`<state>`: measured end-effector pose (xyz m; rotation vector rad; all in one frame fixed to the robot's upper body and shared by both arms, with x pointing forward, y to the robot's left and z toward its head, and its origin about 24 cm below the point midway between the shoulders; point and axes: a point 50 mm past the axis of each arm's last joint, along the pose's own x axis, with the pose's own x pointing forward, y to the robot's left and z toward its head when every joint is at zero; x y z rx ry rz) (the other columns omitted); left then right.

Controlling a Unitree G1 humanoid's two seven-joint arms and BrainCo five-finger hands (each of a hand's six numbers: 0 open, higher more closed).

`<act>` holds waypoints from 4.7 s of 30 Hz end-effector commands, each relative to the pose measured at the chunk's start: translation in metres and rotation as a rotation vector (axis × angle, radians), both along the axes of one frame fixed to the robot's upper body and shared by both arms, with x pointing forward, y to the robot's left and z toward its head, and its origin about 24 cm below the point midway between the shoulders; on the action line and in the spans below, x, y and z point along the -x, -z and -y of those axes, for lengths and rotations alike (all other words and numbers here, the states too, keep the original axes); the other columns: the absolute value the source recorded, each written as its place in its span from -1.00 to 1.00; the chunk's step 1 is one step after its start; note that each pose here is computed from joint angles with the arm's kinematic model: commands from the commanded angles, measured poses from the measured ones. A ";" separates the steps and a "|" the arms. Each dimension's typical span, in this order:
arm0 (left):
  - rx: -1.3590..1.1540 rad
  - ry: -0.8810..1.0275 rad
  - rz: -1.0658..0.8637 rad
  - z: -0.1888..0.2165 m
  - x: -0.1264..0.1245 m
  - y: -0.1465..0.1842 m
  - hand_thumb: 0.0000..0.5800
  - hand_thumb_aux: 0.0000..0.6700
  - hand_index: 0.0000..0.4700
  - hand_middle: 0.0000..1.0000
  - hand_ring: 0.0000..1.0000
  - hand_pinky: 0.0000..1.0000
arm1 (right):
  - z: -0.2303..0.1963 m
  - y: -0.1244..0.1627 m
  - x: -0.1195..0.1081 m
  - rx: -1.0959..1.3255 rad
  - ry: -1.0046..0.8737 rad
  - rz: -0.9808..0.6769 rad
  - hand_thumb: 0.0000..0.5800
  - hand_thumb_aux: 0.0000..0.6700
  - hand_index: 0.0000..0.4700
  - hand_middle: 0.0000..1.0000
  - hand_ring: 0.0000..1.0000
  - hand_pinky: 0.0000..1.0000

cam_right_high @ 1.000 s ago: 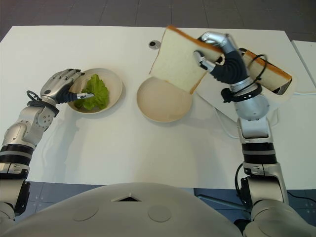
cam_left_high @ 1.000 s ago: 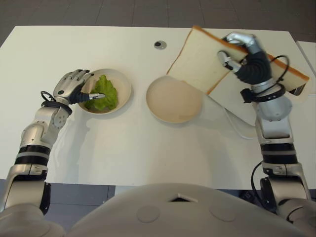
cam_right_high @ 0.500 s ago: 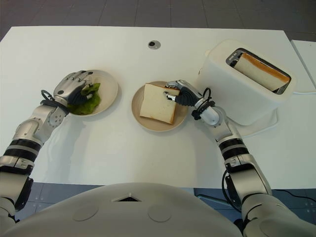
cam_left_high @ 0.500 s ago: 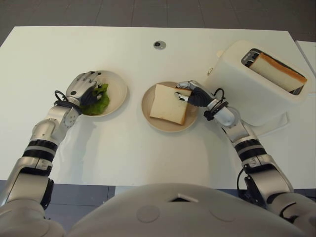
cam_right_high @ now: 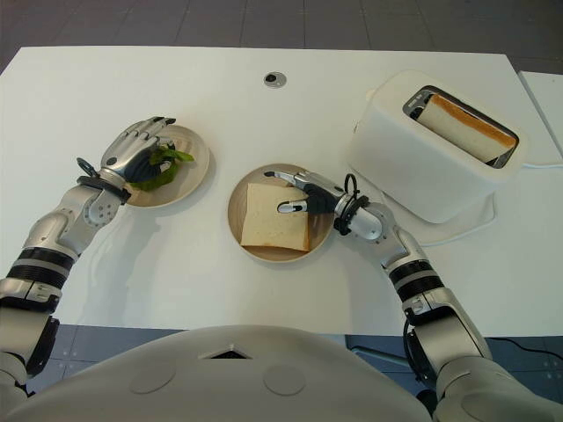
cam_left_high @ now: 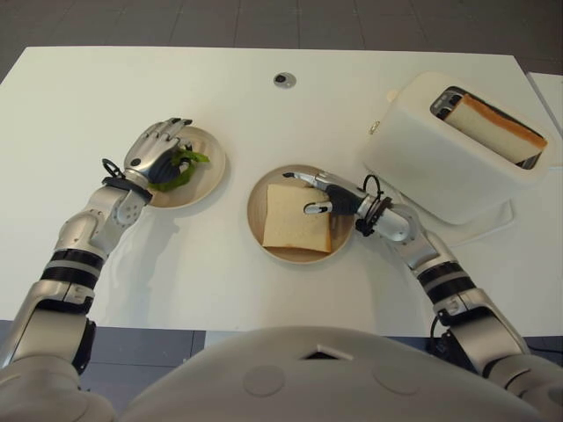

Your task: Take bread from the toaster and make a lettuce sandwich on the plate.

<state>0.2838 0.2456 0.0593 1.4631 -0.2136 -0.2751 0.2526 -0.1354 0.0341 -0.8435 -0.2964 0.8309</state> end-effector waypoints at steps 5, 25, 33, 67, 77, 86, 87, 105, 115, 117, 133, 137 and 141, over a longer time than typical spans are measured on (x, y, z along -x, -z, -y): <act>0.053 0.026 0.023 0.005 -0.001 -0.006 1.00 1.00 1.00 -1.00 -1.00 -1.00 | 0.010 -0.043 -0.014 -0.217 0.145 0.194 -1.00 -1.00 -1.00 0.79 0.79 0.79; 0.392 0.521 -0.057 0.106 0.035 -0.014 0.73 0.27 0.27 -1.00 -1.00 -1.00 | 0.045 -0.106 -0.010 -0.402 0.248 0.431 -1.00 -1.00 -1.00 0.79 0.79 0.79; 0.349 0.615 -0.160 0.152 0.043 0.022 0.67 0.19 0.19 -1.00 -1.00 -1.00 | 0.077 -0.133 -0.002 -0.340 0.338 0.561 -1.00 -1.00 -1.00 0.81 0.81 0.81; 0.416 0.606 -0.140 0.160 0.039 0.028 -1.00 -1.00 -1.00 -1.00 -1.00 -1.00 | 0.189 -0.153 0.011 0.193 0.728 0.701 1.00 1.00 1.00 -1.00 -1.00 -1.00; 0.734 0.519 0.056 0.147 0.023 -0.011 -1.00 -1.00 -1.00 -1.00 -1.00 -1.00 | 0.133 -0.181 0.009 -0.150 0.532 0.882 1.00 1.00 1.00 1.00 1.00 1.00; 1.134 0.536 0.214 0.118 0.024 -0.060 -1.00 -1.00 -1.00 -1.00 -1.00 -1.00 | 0.077 -0.167 0.005 -0.301 0.261 0.679 1.00 1.00 1.00 1.00 1.00 1.00; 1.151 0.531 0.216 0.112 0.023 -0.063 -1.00 -1.00 -1.00 -1.00 -1.00 -1.00 | 0.070 -0.158 0.002 -0.282 0.225 0.605 1.00 1.00 1.00 1.00 1.00 1.00; 1.007 0.956 -0.374 0.122 0.074 -0.033 -1.00 -1.00 -1.00 -1.00 -1.00 -1.00 | 0.002 -0.107 -0.051 -0.074 -0.271 -0.007 1.00 1.00 1.00 1.00 1.00 1.00; 0.873 0.959 -0.488 0.139 0.084 -0.009 -1.00 -1.00 -1.00 -1.00 -1.00 -1.00 | -0.029 -0.052 -0.053 0.023 -0.343 -0.228 1.00 1.00 1.00 1.00 1.00 1.00; 0.869 0.960 -0.494 0.140 0.086 -0.008 -1.00 -1.00 -1.00 -1.00 -1.00 -1.00 | -0.034 -0.033 -0.049 0.019 -0.334 -0.274 1.00 1.00 1.00 1.00 1.00 1.00; 0.099 0.649 -0.889 0.132 0.093 0.112 -1.00 -1.00 -1.00 -1.00 -1.00 -1.00 | -0.037 -0.020 -0.054 -0.060 -0.226 -0.174 -1.00 -1.00 -1.00 1.00 1.00 1.00; 0.090 0.646 -0.858 0.130 0.090 0.113 -1.00 -1.00 -1.00 -1.00 -1.00 -1.00 | -0.034 -0.062 -0.072 -0.309 -0.122 -0.009 -1.00 -1.00 -1.00 0.27 0.27 0.27; 0.082 0.640 -0.851 0.127 0.089 0.115 -1.00 -1.00 -1.00 -1.00 -1.00 -1.00 | -0.019 -0.090 -0.088 -0.478 0.041 0.129 -1.00 -1.00 -1.00 -0.77 -0.77 -0.77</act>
